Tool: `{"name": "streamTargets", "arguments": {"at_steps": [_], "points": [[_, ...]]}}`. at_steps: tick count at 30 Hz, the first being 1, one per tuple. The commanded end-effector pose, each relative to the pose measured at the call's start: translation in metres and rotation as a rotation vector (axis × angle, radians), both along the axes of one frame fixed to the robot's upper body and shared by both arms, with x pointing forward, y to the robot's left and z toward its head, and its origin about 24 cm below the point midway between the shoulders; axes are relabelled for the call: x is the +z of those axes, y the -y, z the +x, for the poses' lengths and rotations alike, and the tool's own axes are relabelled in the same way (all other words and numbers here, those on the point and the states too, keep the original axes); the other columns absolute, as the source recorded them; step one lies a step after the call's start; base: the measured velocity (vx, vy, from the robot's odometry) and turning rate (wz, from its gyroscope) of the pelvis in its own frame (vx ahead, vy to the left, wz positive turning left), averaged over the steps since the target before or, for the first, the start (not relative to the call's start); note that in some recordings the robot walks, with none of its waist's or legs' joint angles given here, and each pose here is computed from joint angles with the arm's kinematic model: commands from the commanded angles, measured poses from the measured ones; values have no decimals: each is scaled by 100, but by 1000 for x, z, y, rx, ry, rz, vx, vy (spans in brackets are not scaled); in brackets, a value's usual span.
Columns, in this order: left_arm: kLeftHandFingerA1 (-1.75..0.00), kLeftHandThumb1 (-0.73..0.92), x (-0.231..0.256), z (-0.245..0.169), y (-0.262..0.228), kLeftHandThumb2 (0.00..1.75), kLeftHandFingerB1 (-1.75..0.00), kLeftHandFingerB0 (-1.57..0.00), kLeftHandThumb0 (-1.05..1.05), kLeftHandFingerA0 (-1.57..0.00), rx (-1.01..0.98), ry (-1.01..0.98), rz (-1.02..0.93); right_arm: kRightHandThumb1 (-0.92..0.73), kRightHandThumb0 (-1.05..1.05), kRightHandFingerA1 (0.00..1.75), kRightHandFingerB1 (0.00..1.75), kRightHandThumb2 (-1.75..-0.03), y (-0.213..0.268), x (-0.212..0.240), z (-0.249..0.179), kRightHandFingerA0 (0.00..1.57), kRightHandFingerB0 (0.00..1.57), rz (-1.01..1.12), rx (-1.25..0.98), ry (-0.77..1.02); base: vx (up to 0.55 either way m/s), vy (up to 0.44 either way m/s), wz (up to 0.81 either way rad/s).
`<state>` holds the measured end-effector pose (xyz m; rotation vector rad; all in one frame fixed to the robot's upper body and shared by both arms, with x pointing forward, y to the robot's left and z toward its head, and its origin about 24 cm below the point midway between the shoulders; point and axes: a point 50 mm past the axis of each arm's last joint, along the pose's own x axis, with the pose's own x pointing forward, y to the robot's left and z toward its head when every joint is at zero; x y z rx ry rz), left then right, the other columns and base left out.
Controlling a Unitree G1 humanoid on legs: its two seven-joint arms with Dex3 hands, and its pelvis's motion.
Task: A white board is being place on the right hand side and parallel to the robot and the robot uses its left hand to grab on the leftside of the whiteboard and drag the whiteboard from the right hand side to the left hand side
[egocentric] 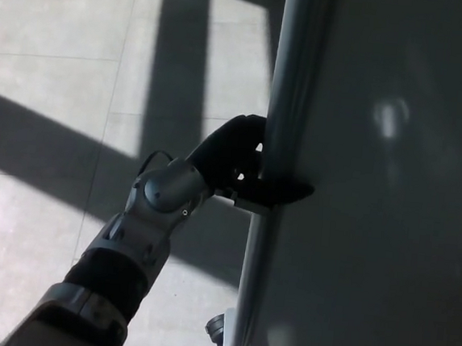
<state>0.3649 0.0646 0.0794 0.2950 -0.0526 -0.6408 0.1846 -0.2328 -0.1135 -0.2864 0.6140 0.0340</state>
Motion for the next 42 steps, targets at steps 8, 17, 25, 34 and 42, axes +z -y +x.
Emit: {"name": "streamTargets", "arguments": {"at_steps": [8, 17, 25, 34, 42], "points": [[-66, 66, -4, 8, -48, 76, -53, -91, -10, -105, 141, -6, -7, -59, -105, 122, 71, -69, 5, 0, -1, 31, 0, -8, -17, -3, 0, 0, 0], [-67, 70, -7, 11, -86, 69, -54, -91, -10, -103, 226, -46, 16, -46, -105, 104, 56, -105, 4, 0, -1, 80, 0, -21, -8, -13, 0, 0, 0], [-67, 70, -3, 13, -117, 66, -55, -90, -9, -104, 284, -88, -22, -59, -105, 119, 76, -68, 4, -1, -3, 46, 0, -11, -10, -10, 0, 0, 0], [-67, 68, 3, 12, -153, 68, -57, -92, -6, -103, 388, -83, -14, -63, -105, 129, 67, -63, 4, -1, -4, 0, 0, -21, -3, -10, 0, 0, 0], [-69, 69, 0, 2, -196, 65, -60, -88, -8, -106, 550, -104, -17, -64, -105, 126, 73, -60, 6, -2, -6, 13, 0, -28, -4, -15, 0, 0, 0]]}}
